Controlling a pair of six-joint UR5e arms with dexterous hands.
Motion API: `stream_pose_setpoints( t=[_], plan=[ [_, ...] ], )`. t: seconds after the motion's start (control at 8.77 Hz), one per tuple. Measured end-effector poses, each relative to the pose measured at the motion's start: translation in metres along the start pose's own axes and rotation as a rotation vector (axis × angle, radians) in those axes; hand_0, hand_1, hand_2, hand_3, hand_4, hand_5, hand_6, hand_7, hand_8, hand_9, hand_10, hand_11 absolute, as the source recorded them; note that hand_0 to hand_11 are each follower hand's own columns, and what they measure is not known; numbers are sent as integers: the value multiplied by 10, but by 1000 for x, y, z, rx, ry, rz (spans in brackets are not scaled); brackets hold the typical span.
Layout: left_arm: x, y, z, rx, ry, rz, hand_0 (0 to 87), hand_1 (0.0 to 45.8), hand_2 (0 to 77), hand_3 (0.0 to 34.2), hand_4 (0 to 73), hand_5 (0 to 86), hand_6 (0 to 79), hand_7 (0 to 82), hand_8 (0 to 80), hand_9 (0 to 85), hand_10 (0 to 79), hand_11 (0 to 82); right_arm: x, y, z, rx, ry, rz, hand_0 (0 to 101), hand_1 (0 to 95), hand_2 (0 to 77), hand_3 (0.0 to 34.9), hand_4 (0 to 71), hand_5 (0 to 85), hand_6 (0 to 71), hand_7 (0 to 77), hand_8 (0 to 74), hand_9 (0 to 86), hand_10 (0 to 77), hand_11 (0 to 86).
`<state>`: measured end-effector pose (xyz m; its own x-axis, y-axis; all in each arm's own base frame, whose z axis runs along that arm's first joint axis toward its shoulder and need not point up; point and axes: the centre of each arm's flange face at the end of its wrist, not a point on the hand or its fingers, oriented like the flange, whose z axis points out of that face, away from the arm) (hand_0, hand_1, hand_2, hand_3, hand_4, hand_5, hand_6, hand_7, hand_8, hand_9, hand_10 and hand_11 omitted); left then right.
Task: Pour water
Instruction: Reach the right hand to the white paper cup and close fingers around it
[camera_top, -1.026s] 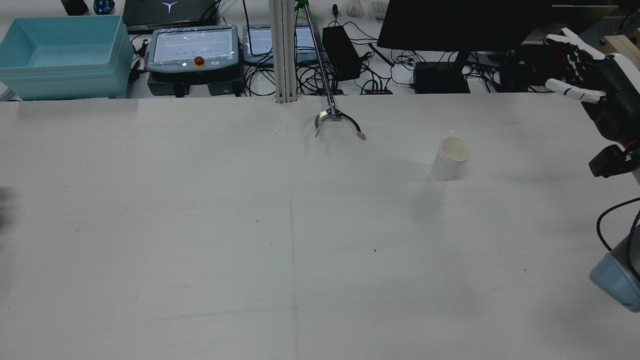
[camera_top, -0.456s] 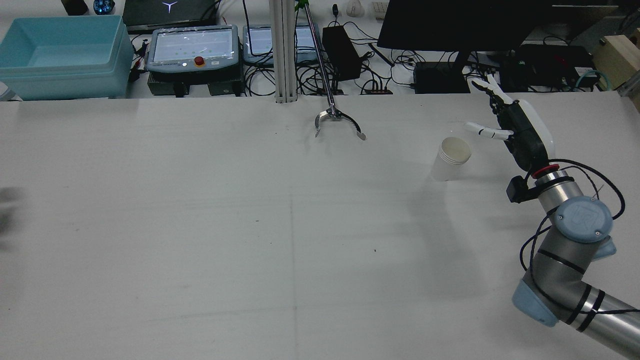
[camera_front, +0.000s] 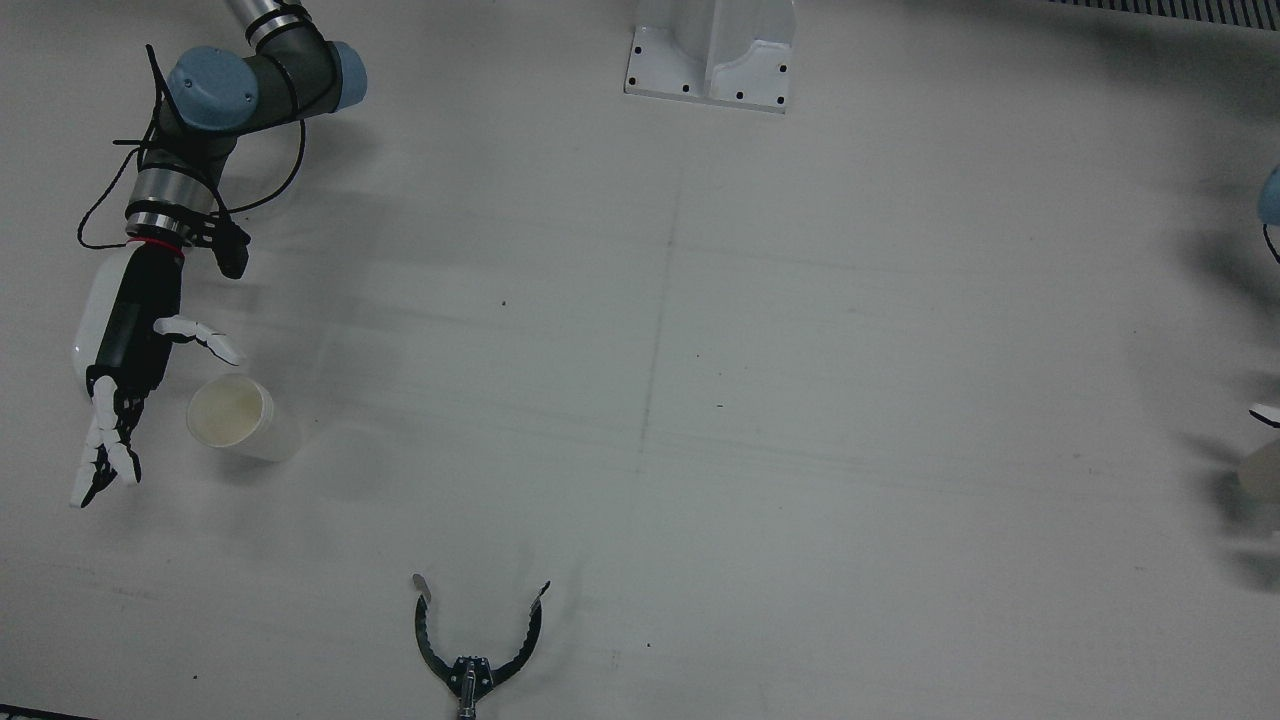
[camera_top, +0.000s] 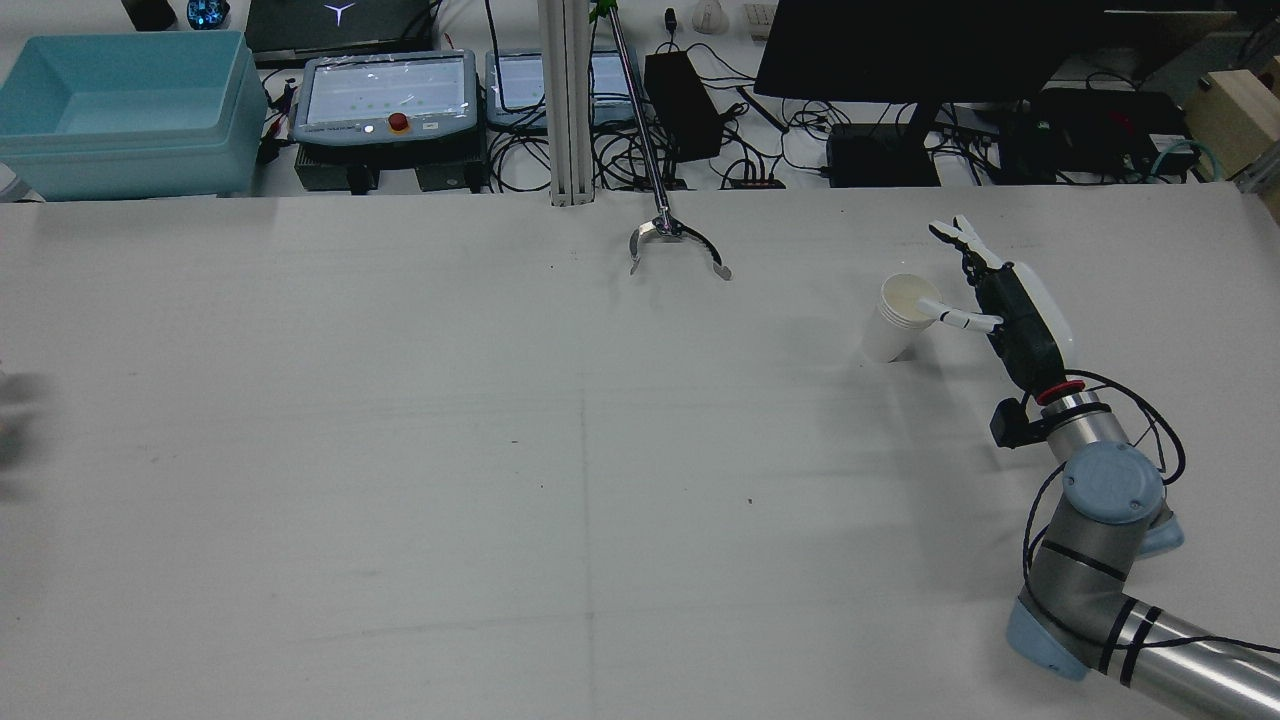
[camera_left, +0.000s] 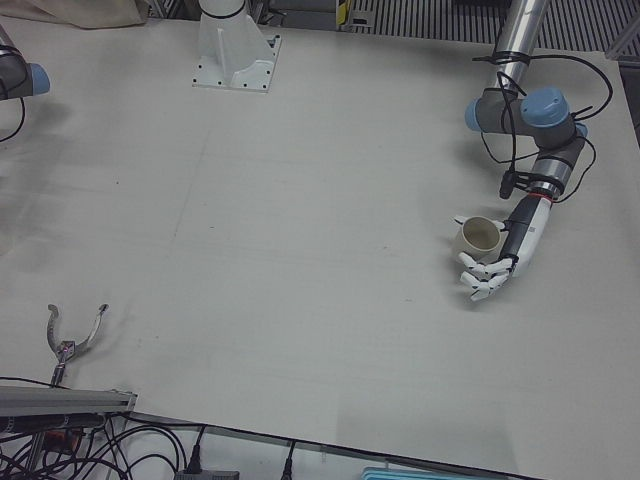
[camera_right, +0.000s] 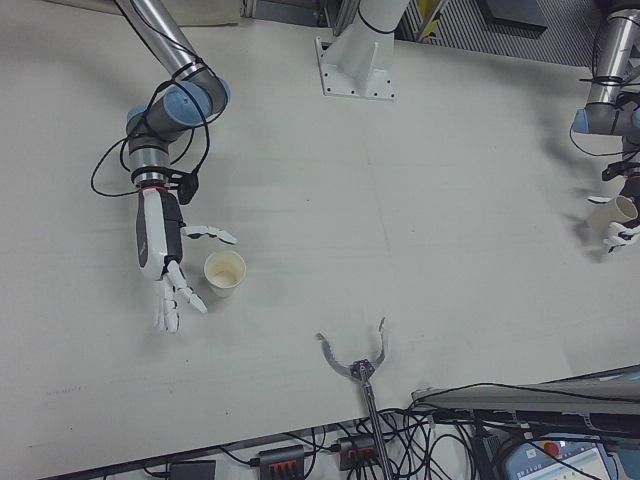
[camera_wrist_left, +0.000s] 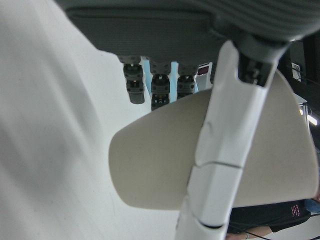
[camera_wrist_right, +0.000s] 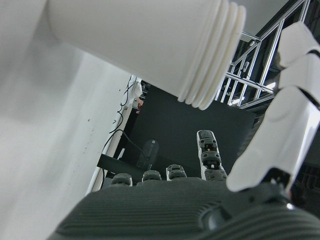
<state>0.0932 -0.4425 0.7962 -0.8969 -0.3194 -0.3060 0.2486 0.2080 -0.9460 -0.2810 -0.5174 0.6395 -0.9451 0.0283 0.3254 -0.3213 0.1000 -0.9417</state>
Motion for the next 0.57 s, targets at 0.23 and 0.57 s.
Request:
stream_pose_setpoints(
  t=[0.23,0.57],
  plan=[
    [-1,0,2,5,-2,3,798,224,0,0,529,382,229,485,256,393,120,191,15,-20,-6,29,25,-10,433,136,180,58,0,120,5,71,5,5,5,5],
    [-1,-2,1,9,-4,5,799,229,0,0,529,382,229,485,267,409,120,191,30,-2,1,11,38,-1,434,142,196,52,16,131,5,82,5,5,5,5]
  ],
)
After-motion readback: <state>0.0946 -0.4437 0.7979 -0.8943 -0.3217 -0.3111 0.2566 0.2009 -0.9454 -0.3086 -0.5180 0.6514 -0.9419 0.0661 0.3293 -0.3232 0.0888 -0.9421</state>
